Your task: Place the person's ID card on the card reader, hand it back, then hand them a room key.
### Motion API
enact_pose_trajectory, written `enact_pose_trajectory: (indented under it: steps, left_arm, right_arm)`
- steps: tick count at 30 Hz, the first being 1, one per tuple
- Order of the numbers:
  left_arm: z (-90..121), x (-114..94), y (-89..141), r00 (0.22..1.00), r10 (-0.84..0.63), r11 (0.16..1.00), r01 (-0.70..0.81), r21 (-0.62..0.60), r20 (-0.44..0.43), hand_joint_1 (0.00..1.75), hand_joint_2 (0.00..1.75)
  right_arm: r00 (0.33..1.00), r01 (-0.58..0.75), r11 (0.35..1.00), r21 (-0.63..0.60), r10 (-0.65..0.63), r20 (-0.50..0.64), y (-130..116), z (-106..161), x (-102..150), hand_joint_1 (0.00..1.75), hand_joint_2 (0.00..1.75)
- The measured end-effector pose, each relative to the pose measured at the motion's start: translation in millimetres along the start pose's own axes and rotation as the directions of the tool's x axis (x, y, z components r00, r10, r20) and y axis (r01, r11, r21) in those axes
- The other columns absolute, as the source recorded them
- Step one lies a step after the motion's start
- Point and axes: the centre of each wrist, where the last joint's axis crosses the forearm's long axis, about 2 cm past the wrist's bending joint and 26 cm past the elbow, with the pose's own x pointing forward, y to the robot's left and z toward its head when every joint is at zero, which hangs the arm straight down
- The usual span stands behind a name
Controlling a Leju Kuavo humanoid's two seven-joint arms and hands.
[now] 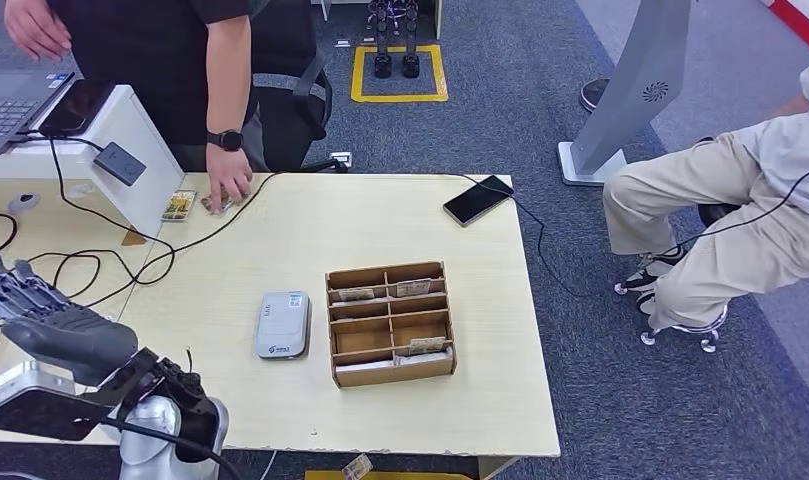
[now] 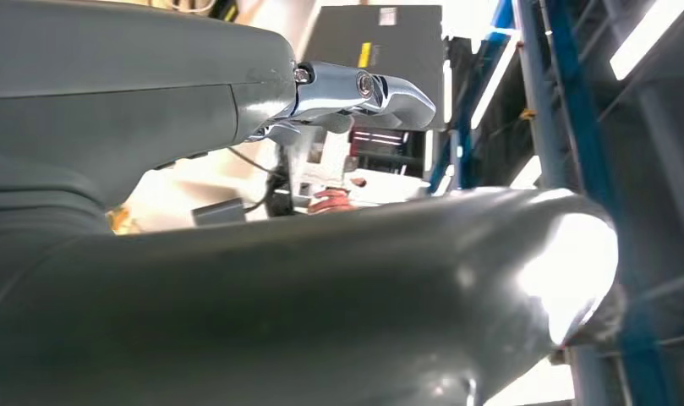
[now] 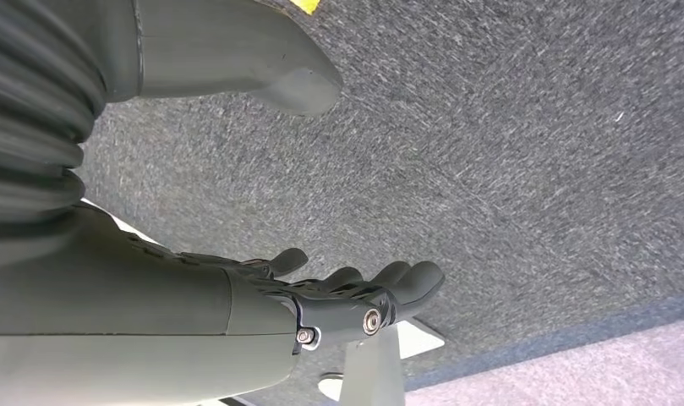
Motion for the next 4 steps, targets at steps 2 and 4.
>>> enact_pose_trajectory:
  steps: [2, 4]
  left_arm:
    - [-2.3, 3.6, 0.2, 1.000, 0.005, 1.000, -0.005, 0.005, 0.017, 0.00, 0.00]
    - [-3.4, 5.6, 0.5, 1.000, 0.007, 1.000, -0.007, 0.007, 0.026, 0.00, 0.58]
  right_arm:
    - [1.000, 0.001, 1.000, -0.003, -0.001, -0.002, -0.4, -0.5, 0.1, 0.00, 1.75]
    - [1.000, 0.001, 1.000, -0.005, -0.001, -0.002, -0.8, -0.8, 0.2, 0.00, 1.75]
